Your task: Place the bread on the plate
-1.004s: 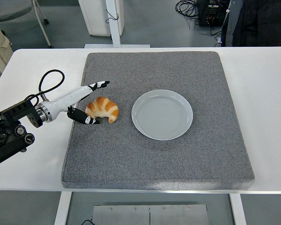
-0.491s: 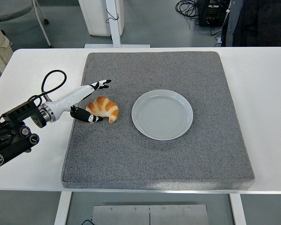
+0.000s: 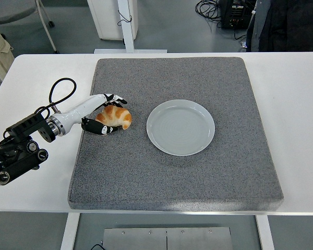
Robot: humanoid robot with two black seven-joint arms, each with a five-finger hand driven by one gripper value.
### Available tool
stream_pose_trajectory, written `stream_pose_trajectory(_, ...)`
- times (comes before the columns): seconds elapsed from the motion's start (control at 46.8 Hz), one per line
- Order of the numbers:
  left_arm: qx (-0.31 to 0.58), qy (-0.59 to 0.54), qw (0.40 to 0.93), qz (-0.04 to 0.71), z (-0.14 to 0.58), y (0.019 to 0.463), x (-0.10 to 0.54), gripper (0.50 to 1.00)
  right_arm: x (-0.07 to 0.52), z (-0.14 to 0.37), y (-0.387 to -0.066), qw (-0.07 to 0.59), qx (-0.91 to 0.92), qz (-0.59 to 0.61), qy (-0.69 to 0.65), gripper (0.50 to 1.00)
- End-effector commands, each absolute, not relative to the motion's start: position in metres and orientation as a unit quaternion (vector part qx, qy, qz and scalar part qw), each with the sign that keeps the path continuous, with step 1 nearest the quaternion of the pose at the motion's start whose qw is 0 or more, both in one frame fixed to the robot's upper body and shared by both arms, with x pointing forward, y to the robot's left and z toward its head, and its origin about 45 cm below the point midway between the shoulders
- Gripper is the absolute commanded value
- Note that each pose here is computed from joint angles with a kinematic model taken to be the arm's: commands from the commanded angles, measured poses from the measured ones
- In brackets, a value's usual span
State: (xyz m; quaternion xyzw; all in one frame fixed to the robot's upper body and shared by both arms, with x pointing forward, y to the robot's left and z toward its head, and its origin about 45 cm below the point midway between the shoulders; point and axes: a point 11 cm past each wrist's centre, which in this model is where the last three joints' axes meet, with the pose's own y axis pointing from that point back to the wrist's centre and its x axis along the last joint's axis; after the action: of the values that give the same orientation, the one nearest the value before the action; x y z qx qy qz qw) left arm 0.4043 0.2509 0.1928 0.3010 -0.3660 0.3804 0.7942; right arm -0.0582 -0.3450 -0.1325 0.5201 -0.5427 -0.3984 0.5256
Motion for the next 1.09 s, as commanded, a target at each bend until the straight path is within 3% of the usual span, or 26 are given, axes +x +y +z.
stream_pose_trajectory(0.0,0.299,-0.362,0.796,0.382,0.194,0.251,0.405,0.500,-0.059,-0.132,-0.345,0.526,0.520,-0.399,-0.542,1.000)
stream_pose_trajectory(1.068,0.248,-0.421,0.786,0.378,0.297,0.246,0.447,0.500,-0.059,-0.132,-0.345,0.526,0.520,-0.399,-0.542,1.000)
